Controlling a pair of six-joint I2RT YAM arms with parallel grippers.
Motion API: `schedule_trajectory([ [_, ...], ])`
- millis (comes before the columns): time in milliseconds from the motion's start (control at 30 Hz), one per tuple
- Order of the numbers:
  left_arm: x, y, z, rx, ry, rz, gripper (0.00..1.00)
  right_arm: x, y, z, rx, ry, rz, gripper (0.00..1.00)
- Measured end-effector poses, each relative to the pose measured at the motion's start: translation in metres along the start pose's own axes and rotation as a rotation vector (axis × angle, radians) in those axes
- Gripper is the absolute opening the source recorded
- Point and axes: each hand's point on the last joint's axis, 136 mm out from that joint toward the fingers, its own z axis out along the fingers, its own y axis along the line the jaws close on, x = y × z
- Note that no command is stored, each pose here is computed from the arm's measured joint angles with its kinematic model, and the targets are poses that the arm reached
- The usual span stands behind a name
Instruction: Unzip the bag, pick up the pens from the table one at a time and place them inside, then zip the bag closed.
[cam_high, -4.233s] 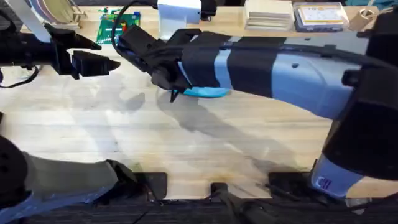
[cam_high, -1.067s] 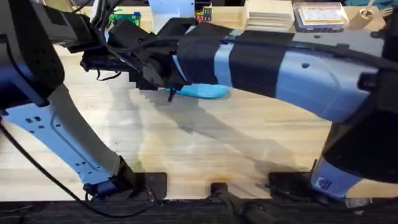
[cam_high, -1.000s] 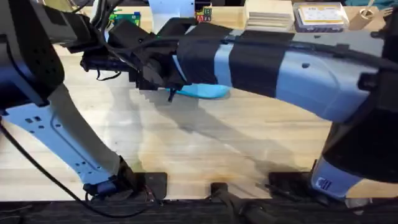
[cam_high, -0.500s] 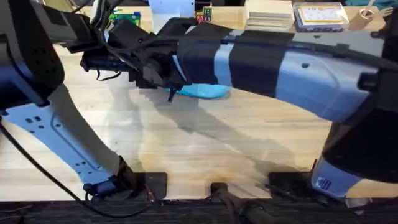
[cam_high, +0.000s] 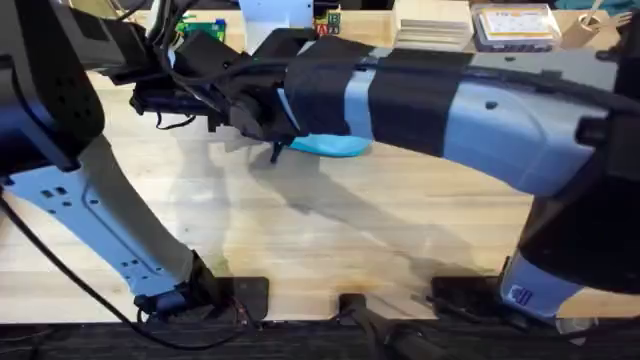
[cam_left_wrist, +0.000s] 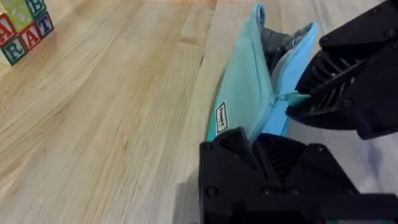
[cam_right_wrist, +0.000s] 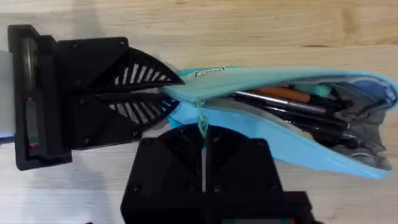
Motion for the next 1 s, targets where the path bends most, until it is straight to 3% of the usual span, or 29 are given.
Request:
schedule_trajectory([
  [433, 0.0, 0.0, 0.0, 0.0, 0.0, 0.0, 0.044, 0.004, -0.007, 0.0, 0.026, 0.014, -0.061, 0.031],
  [1000, -0.001, -0.001, 0.001, 0.003, -0.001, 0.001, 0.044, -0.01, -0.048, 0.002, 0.12, 0.07, -0.112, 0.032],
])
